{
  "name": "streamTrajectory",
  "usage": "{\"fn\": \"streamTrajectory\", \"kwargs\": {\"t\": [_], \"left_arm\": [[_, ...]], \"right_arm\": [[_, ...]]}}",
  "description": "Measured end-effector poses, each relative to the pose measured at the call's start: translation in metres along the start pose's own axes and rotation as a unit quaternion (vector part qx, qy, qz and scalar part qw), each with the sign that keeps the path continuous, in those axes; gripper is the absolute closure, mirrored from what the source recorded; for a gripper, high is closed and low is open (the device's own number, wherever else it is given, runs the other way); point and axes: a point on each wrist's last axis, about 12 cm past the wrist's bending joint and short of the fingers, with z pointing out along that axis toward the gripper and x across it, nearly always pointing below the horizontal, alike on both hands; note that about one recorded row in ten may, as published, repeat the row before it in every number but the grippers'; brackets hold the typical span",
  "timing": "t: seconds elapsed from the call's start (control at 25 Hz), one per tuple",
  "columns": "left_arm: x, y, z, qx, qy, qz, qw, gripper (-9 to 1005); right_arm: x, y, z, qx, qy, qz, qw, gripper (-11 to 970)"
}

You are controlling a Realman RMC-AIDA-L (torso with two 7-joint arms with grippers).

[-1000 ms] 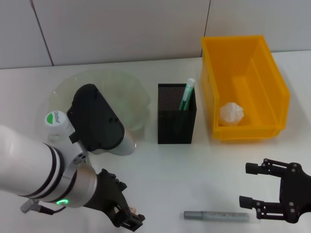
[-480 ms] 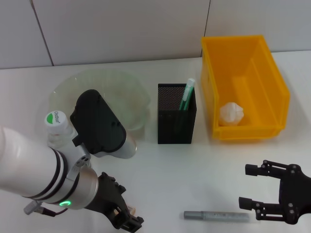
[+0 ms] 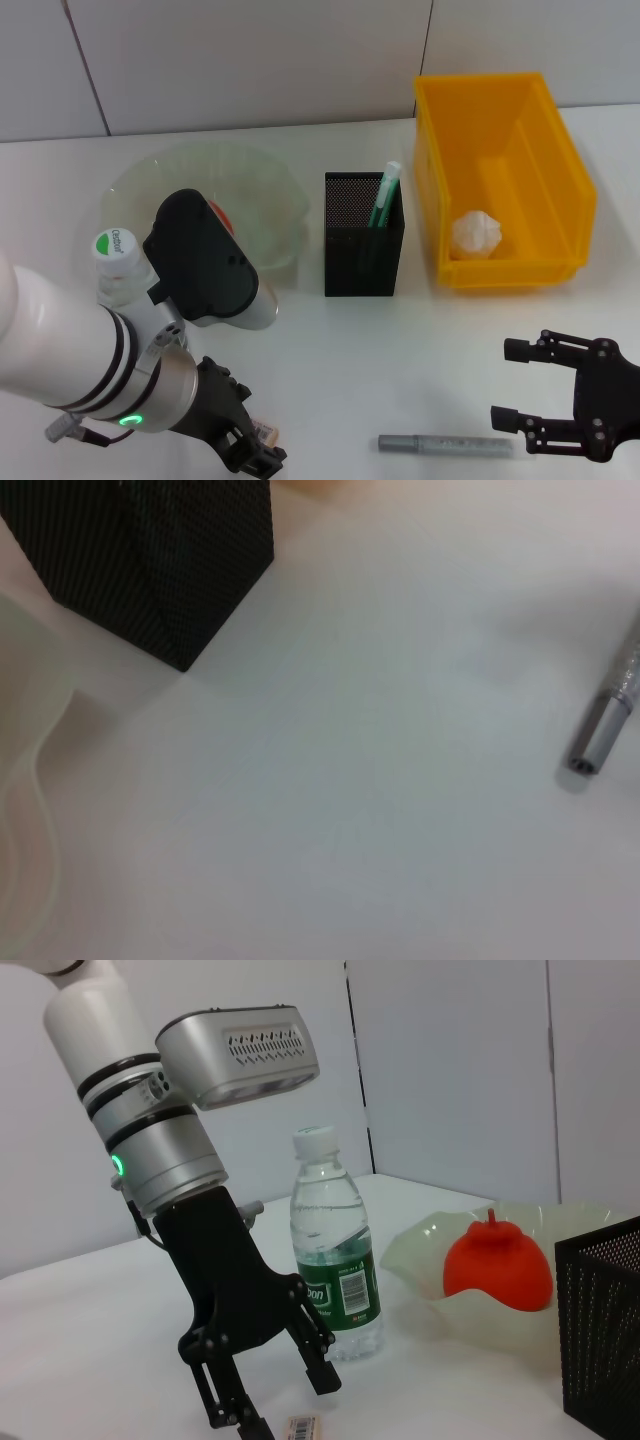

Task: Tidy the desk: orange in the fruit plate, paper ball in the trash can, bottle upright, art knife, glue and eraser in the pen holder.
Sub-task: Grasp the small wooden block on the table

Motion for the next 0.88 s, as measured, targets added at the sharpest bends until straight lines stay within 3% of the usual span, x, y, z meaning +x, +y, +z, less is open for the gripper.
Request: {"fn": "streamTrajectory", "kwargs": {"t": [0.56,0.76,0.88], "left_arm": [[-0.0062,-0.0027,-0.0061,0.001,0.002,0.0,1.0,236],[-0.008,-0.001,-0.0053,0.003,0.01,-0.004,1.0,426],[-0.0095,-0.0004,-0.0062,0.007,0.014,-0.005,1.0,412]], "right_arm": [[-0.0001,0.0003,0.0,-0.001,-0.001,0.0,1.0,166],[0.0001,0.0004,0.0,-0.001,-0.001,0.0,1.0,166],[0.0001,0.0003,0.0,-0.001,-0.001,0.001,1.0,166]]}}
